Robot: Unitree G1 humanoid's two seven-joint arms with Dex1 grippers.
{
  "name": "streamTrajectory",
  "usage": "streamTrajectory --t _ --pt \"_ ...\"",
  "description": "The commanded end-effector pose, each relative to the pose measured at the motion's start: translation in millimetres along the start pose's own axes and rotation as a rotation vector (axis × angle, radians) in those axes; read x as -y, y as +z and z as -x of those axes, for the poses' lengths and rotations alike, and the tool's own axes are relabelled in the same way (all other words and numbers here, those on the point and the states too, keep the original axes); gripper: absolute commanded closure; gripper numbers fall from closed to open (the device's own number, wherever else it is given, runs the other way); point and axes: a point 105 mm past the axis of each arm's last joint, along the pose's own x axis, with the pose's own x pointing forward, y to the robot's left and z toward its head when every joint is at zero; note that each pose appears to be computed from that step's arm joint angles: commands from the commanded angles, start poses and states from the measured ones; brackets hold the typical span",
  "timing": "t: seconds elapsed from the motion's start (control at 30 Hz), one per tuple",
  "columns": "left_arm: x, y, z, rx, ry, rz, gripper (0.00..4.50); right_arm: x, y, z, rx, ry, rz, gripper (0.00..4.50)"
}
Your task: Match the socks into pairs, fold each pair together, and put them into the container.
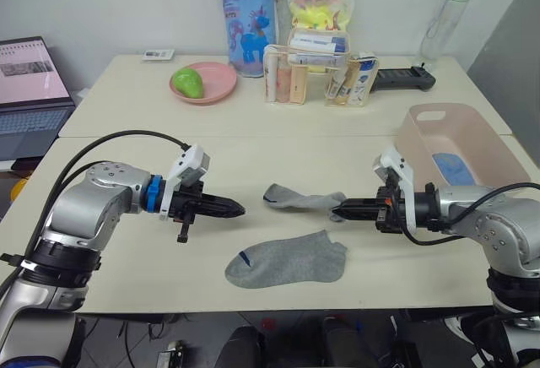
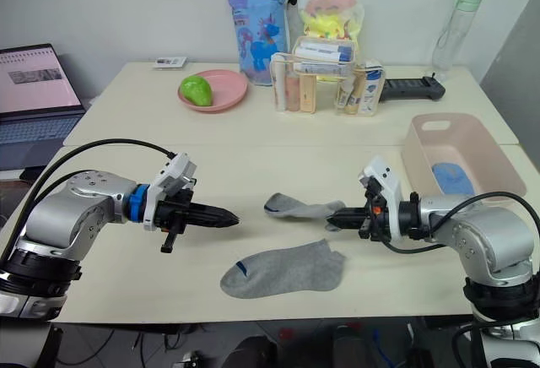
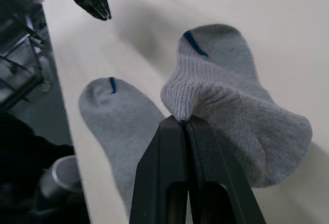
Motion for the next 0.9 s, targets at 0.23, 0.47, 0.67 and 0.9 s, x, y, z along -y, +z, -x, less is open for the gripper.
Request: streamTrajectory --t 0.23,0.47,0.67,0.9 --pt "-18.6 4.2 -22.8 -0.022 0.094 -0.637 3.94 4.0 -2.8 1.7 -0.022 -0.1 0.111 4.5" --pt "-24.0 -7.4 -39.4 -0.088 0.013 -0.851 2.4 4.7 -0.3 2.0 0.0 -0.102 0.091 4.5" --pt "-31.6 -7.2 -56.9 -0.104 -0.018 -0.895 2.4 4.7 -1.9 2.1 -0.004 -0.105 0.09 4.5" --pt "-35.7 -13.4 -60.9 -0.152 -0.044 -0.939 3.6 2.6 -4.6 2.1 -0.012 -0.092 0.073 4.5"
